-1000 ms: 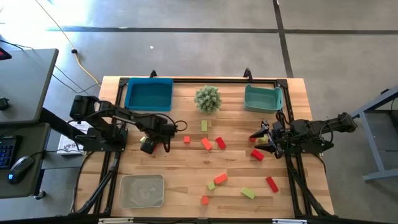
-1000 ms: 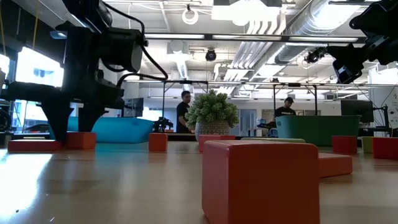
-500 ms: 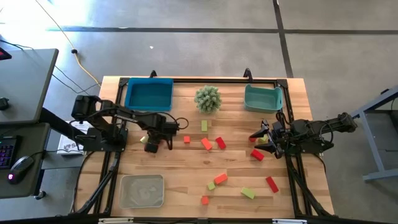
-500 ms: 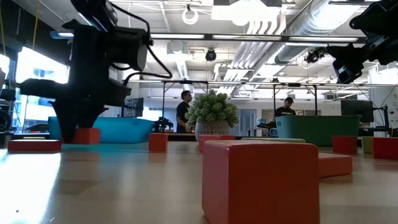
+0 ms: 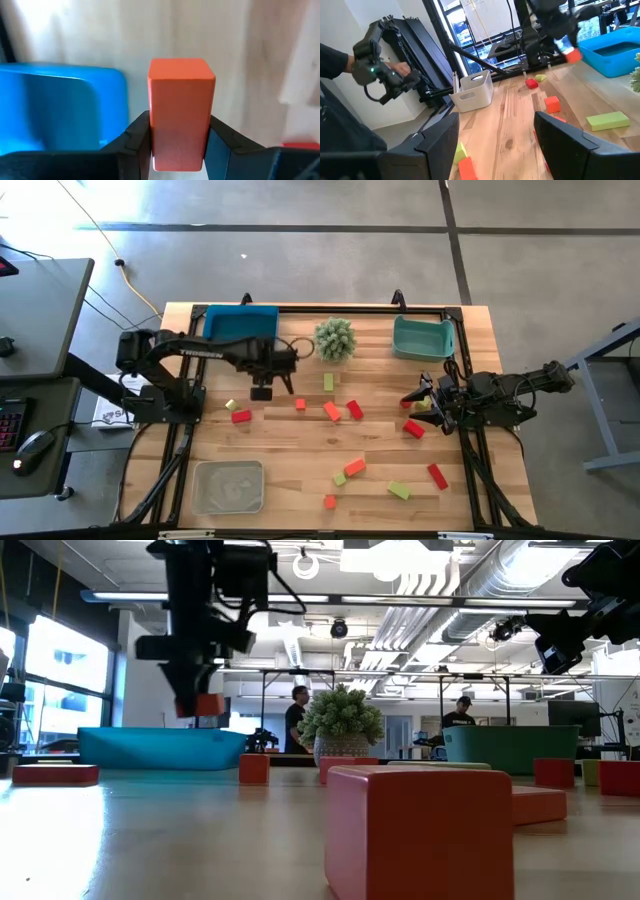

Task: Sort & place blocks by color
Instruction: Put the orange block into the blue bin

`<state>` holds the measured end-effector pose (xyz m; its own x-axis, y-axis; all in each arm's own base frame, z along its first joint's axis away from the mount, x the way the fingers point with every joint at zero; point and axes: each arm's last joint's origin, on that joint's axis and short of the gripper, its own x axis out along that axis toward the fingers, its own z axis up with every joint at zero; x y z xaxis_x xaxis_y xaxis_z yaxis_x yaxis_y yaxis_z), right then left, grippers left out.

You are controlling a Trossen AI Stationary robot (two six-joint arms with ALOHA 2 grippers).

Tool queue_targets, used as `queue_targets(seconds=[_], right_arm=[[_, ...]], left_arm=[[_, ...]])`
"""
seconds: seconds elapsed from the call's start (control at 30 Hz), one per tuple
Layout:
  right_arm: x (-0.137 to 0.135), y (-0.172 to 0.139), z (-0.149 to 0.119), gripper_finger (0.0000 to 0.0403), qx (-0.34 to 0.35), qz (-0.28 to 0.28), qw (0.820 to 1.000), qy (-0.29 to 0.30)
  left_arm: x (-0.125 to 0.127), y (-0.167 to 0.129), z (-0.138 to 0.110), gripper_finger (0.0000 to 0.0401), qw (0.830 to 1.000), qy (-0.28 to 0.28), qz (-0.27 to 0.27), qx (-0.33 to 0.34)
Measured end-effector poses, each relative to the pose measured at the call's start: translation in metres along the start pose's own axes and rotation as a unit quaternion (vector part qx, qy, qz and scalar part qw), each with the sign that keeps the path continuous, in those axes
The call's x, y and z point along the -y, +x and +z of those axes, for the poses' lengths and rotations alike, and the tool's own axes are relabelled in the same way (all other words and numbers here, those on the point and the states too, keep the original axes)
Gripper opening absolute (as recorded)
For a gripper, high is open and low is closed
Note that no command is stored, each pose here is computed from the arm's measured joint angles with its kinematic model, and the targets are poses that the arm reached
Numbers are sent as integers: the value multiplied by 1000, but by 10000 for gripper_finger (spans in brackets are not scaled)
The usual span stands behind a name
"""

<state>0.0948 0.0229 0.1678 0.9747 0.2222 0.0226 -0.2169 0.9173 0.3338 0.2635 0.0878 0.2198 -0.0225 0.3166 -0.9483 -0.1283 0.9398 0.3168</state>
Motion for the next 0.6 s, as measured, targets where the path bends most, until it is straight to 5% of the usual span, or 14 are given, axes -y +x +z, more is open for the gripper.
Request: queue_targets(seconds=[0.37,0.6], right_arm=[[0,0,0,247,0,0,1000,0],[0,0,0,247,0,0,1000,0]], left_arm=[[-90,-3,-13,104,994,-92,51,-7],[-136,12,-45,110,984,-177,14,-21]])
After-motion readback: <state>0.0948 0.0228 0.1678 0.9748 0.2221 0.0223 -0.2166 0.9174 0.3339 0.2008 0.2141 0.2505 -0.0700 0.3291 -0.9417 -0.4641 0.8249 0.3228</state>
